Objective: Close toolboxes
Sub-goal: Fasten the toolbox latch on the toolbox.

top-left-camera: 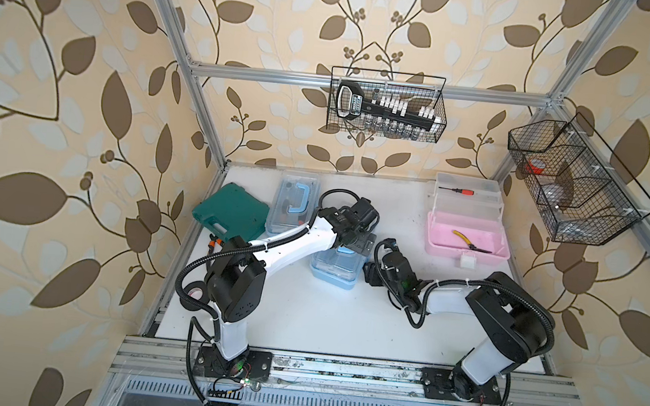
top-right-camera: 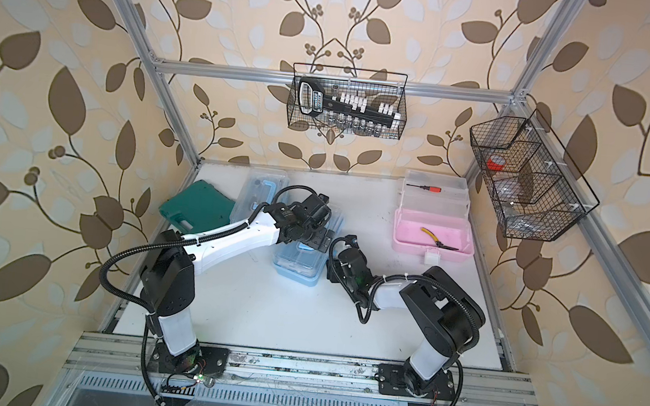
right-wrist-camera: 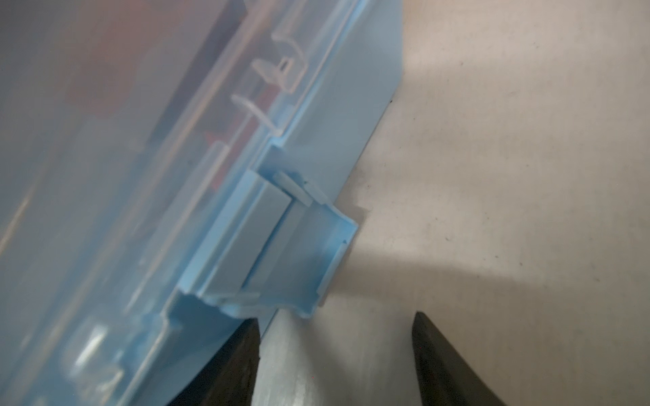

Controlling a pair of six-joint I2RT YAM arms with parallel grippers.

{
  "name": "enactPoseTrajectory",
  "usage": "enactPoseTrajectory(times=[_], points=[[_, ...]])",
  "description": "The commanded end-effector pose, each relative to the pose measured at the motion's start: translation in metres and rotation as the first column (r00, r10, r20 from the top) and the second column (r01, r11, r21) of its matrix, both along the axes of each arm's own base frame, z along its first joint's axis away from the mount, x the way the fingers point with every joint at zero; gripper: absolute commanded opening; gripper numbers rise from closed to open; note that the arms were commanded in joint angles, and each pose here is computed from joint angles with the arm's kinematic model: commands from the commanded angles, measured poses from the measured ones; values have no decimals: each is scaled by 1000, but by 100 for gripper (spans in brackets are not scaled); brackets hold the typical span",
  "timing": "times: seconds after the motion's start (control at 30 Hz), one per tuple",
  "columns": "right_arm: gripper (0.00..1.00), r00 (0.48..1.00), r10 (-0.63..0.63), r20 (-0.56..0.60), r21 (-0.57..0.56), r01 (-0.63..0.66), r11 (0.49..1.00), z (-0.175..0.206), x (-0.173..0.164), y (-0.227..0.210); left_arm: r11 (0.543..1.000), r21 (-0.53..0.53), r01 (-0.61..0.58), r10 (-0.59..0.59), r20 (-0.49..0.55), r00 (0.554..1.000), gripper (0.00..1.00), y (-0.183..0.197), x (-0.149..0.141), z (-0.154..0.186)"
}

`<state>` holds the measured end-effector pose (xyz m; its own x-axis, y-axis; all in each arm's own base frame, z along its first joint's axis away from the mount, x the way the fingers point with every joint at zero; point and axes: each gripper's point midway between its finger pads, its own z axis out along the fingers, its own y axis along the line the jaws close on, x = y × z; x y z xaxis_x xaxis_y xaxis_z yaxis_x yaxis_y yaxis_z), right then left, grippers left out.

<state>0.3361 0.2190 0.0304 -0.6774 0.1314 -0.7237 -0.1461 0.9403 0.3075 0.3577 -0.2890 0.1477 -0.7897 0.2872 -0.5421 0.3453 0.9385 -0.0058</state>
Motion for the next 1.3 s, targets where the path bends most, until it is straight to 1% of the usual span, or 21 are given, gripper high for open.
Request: enactPoseTrajectory(times=[0.0,0.4,0.6,0.73,0.8,0.97,1.13,1.27], points=[[66,996,-75,53,6,75,997,8,13,-4,998,58,-17,26,-159,987,99,19,-26,-37],[66,971,-175,164,-70,188,980,30,18,-35,998,64,-17,27,-164,986,99,20,-27,-40],[66,956,-193,219,-99,219,971,46,19,-46,998,69,-17,28,-162,986,99,22,-27,-40],[67,960,-156,235,-94,182,979,53,20,-39,998,68,-16,27,-161,987,99,21,-27,-41],[68,968,-108,226,-84,130,988,51,18,-31,998,67,-16,27,-161,987,99,21,-27,-41],[76,974,-9,225,-61,23,998,37,10,-16,998,60,-12,21,-162,987,99,20,-27,-42],[79,977,34,212,-79,-17,997,23,7,-11,998,55,-11,20,-162,987,99,19,-27,-42],[81,975,55,214,-60,-43,997,18,8,-5,999,50,-9,17,-162,987,99,18,-27,-43]])
